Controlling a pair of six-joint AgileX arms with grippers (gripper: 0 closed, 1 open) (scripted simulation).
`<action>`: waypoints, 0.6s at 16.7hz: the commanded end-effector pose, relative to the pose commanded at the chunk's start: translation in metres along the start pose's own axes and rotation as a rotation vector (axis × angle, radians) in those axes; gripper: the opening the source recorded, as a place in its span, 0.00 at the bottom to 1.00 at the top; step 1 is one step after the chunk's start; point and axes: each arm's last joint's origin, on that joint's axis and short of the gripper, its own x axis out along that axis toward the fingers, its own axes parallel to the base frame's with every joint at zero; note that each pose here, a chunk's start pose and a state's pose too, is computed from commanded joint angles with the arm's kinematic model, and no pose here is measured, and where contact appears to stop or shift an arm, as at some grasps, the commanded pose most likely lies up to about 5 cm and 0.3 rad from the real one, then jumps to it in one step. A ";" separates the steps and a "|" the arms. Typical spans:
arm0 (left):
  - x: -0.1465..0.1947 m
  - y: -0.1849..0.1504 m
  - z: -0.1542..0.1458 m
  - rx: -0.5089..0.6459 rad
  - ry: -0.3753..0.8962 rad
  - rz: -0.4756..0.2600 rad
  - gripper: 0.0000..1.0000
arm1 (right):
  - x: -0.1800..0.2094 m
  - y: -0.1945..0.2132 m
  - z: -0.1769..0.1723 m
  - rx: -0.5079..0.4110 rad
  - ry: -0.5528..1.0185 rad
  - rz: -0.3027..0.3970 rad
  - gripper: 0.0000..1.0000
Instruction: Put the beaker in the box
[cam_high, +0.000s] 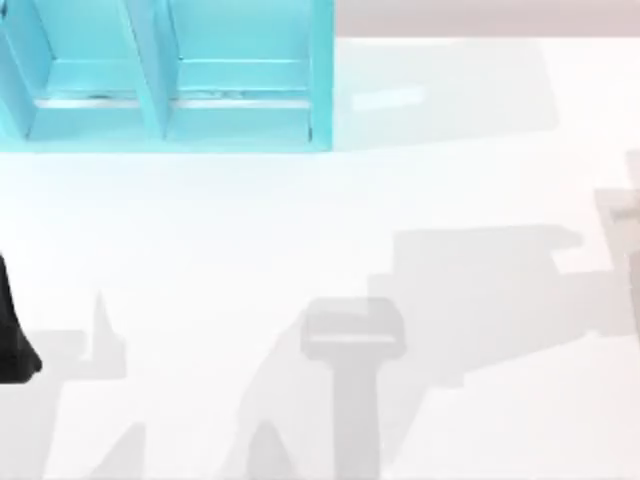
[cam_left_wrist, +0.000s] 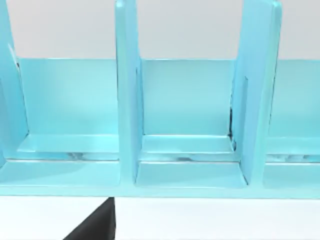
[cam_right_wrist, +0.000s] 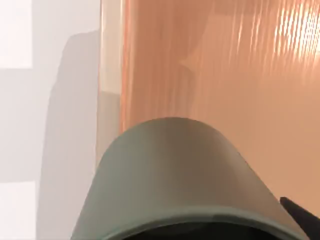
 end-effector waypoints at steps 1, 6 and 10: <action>0.000 0.000 0.000 0.000 0.000 0.000 1.00 | -0.006 -0.026 -0.005 0.021 0.020 -0.008 0.00; 0.000 0.000 0.000 0.000 0.000 0.000 1.00 | -0.034 -0.097 -0.036 0.069 0.089 -0.011 0.00; 0.000 0.000 0.000 0.000 0.000 0.000 1.00 | -0.036 -0.101 -0.039 0.072 0.094 -0.010 0.00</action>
